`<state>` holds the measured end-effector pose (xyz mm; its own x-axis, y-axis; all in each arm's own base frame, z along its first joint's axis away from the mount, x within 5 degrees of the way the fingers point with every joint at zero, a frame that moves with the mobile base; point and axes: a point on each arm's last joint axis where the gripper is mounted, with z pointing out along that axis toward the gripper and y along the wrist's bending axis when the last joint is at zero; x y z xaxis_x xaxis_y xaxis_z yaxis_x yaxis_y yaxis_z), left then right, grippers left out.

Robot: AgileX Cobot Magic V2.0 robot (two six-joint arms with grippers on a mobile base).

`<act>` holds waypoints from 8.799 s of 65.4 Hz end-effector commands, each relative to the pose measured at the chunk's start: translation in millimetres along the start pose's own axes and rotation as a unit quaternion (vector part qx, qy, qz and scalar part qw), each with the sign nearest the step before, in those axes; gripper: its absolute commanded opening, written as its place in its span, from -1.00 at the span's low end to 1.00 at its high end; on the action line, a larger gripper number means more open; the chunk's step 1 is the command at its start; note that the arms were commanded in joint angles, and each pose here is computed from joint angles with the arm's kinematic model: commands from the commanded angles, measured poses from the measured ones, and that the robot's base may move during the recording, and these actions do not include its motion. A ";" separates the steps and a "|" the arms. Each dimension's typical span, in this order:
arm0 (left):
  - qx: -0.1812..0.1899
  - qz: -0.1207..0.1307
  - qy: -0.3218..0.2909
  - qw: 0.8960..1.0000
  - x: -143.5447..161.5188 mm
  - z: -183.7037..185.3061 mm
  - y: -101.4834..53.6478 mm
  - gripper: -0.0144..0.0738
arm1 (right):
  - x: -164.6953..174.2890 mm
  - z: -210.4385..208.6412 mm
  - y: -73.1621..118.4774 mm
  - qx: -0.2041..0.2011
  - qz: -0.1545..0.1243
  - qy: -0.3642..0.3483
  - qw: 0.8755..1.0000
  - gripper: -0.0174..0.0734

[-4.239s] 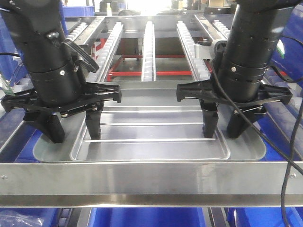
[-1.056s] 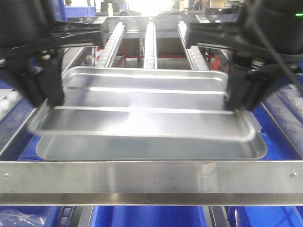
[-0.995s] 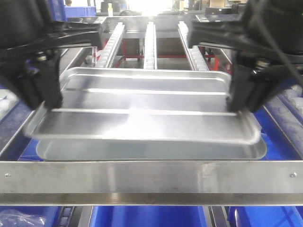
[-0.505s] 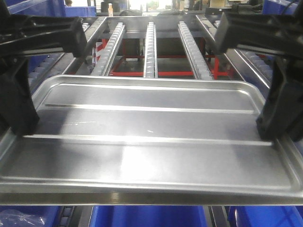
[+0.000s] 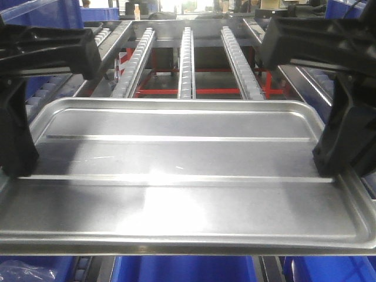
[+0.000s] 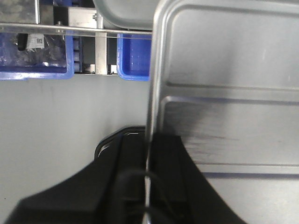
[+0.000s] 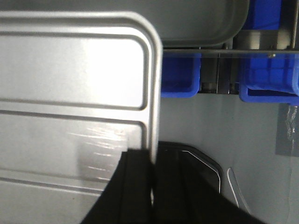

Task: Grab silver tray and place in blue box
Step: 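Lift the tray with both grippers and pull it toward the robot, then hold the tray level with both grippers while the base drives to the blue bin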

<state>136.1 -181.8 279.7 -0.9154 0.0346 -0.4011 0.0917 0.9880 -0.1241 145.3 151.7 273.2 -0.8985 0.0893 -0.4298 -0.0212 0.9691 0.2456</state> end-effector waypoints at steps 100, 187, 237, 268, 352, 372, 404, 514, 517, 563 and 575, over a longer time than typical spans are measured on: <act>0.051 -0.007 -0.032 0.998 -2.6 -15.0 -9.2 -0.70 | -15.2 -8.7 -0.2 -0.021 0.006 -0.043 0.999 -0.51; 0.051 -0.006 -0.032 0.998 -2.8 -15.0 -9.2 -0.70 | -15.2 -8.7 -0.2 -0.021 0.006 -0.043 0.999 -0.51; 0.051 -0.006 -0.032 0.998 -2.8 -15.0 -9.2 -0.70 | -15.2 -8.7 -0.2 -0.021 0.006 -0.043 0.999 -0.51; 0.051 -0.006 -0.032 0.998 -2.8 -15.0 -9.2 -0.70 | -15.2 -8.7 -0.2 -0.021 0.006 -0.043 0.999 -0.51; 0.051 -0.006 -0.032 0.998 -2.8 -15.0 -9.2 -0.70 | -15.2 -8.7 -0.2 -0.021 0.006 -0.043 0.999 -0.51; 0.051 -0.006 -0.032 0.998 -2.8 -15.0 -9.2 -0.70 | -15.2 -8.7 -0.2 -0.021 0.006 -0.043 0.999 -0.51; 0.051 -0.006 -0.032 0.998 -2.8 -15.0 -9.2 -0.70 | -15.2 -8.7 -0.2 -0.021 0.006 -0.043 0.999 -0.51; 0.049 -0.007 -0.034 0.998 -3.7 -14.8 -8.4 -0.70 | -15.2 -8.7 -0.2 -0.020 0.006 -0.043 0.999 -0.51; 0.049 -0.007 -0.034 0.998 -3.7 -14.8 -8.4 -0.70 | -15.2 -8.7 -0.2 -0.020 0.006 -0.043 0.999 -0.51; 0.048 -0.006 -0.035 0.998 -3.9 -14.8 -8.4 -0.70 | -15.2 -8.7 -0.2 -0.020 0.006 -0.043 0.999 -0.51; 0.048 -0.006 -0.036 0.998 -4.0 -14.8 -8.3 -0.70 | -15.2 -8.7 -0.2 -0.020 0.006 -0.043 0.999 -0.51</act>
<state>132.4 -186.4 280.8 -0.9108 0.0286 -0.4118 0.1017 0.9824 -0.1565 150.9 146.5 273.0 -0.8925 0.1117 -0.4370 0.0063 0.9719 0.2354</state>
